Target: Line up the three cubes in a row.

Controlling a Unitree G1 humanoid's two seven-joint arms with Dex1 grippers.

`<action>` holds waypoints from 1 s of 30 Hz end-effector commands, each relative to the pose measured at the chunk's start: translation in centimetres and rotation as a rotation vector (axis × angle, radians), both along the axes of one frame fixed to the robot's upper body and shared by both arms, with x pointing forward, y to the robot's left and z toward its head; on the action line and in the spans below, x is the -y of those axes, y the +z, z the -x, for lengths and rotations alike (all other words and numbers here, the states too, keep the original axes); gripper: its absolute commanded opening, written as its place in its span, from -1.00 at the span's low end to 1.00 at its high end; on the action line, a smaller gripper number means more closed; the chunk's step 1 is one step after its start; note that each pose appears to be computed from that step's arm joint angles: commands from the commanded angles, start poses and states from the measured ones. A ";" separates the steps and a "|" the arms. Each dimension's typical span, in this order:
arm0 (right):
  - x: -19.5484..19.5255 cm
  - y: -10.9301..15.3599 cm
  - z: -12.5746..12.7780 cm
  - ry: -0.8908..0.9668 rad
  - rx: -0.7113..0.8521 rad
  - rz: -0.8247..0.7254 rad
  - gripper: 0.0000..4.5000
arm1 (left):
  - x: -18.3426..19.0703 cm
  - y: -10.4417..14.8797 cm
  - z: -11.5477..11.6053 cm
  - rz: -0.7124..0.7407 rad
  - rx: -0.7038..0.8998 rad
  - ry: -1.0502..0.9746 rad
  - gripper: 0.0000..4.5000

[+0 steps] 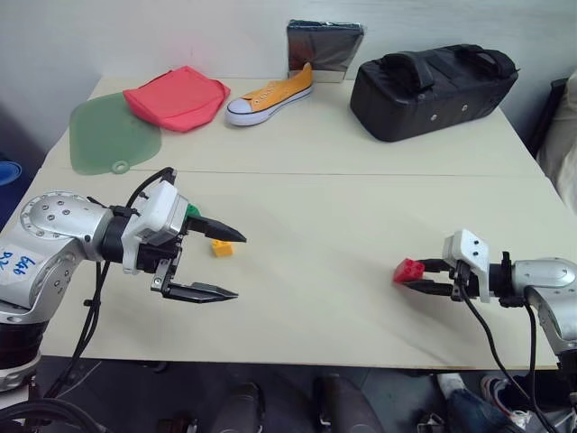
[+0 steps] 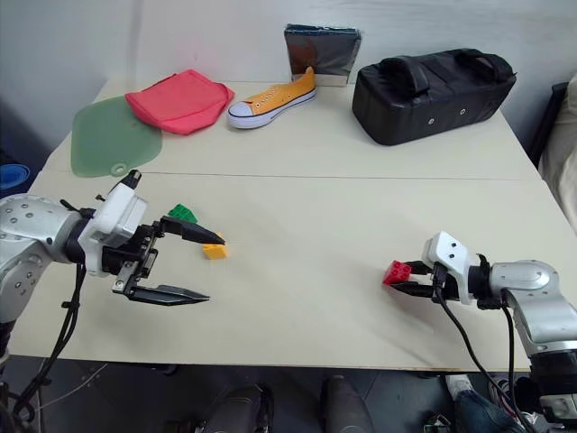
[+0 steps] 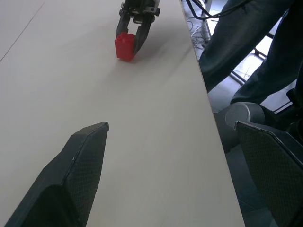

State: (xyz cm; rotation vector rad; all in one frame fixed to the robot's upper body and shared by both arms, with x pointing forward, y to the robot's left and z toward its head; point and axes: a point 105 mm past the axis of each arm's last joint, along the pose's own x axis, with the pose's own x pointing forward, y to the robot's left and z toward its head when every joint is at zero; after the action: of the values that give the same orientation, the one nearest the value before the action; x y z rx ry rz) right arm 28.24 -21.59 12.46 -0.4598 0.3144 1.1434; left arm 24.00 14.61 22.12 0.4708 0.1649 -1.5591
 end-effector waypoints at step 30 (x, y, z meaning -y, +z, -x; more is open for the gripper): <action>-6.8 -1.5 2.9 0.243 0.070 0.078 0.69 | -0.1 -0.2 0.8 -0.045 0.030 -0.077 1.00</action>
State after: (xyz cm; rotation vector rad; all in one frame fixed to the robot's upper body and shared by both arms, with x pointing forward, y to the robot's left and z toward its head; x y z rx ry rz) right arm 25.36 -14.44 9.91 -0.6105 0.2780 1.3550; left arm 23.16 14.74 21.60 0.5191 0.1838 -1.6332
